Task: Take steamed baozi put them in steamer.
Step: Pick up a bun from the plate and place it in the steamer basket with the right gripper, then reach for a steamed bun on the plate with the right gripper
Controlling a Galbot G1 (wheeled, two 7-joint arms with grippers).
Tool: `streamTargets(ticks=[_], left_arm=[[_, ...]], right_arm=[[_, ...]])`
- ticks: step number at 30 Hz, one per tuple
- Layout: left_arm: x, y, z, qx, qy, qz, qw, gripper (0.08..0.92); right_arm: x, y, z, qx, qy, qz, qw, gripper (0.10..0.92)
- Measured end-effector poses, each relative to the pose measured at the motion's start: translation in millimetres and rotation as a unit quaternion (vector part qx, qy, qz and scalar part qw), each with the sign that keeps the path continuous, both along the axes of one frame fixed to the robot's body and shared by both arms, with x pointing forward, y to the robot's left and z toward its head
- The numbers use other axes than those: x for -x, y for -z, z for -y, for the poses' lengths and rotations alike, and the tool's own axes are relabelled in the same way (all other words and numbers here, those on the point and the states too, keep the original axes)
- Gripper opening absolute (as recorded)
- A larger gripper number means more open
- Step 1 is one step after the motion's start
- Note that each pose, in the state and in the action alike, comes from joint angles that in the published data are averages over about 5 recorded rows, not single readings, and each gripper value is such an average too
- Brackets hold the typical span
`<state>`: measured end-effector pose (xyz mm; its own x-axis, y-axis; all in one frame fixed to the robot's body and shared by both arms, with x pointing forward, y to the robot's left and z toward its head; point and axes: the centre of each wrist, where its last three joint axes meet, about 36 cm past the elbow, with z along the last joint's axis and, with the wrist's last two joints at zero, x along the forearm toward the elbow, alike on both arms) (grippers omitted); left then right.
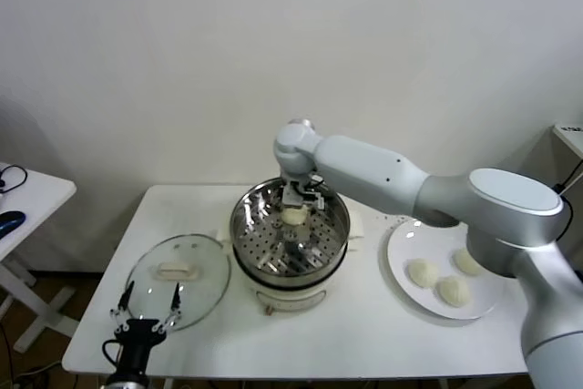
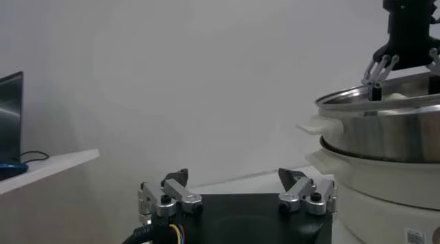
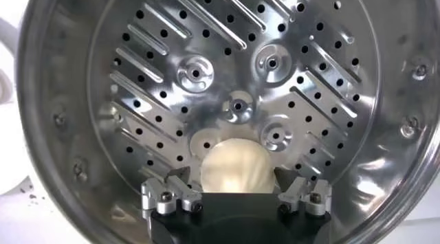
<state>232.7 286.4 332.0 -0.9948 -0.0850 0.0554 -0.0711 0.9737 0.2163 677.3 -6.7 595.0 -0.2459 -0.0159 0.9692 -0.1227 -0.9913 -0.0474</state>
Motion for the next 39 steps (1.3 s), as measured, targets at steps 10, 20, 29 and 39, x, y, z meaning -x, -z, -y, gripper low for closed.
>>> streamTargets(ticks=[10, 20, 29, 39], left_arm=[[-1.3, -0.9, 1.0, 0.000, 0.000, 0.001, 1.000, 0.823], [-6.2, -5.7, 1.1, 0.003, 0.001, 0.008, 1.000, 0.823], [-10.5, -13.5, 1.0, 0.001, 0.009, 0.014, 1.000, 0.823], [-10.7, -14.9, 1.5, -0.001, 0.016, 0.016, 1.000, 0.823]], right_arm=[[1.8, -52.8, 38.4, -0.017, 0.024, 0.004, 1.000, 0.823], [-5.7, -108.2, 159.9, -0.108, 0.250, -0.051, 0.961, 0.823], [7.8, -100.2, 286.4, -0.169, 0.438, -0.091, 0.878, 0.823], [36.3, -22.4, 380.1, -0.182, 0.561, -0.124, 0.798, 0.823]])
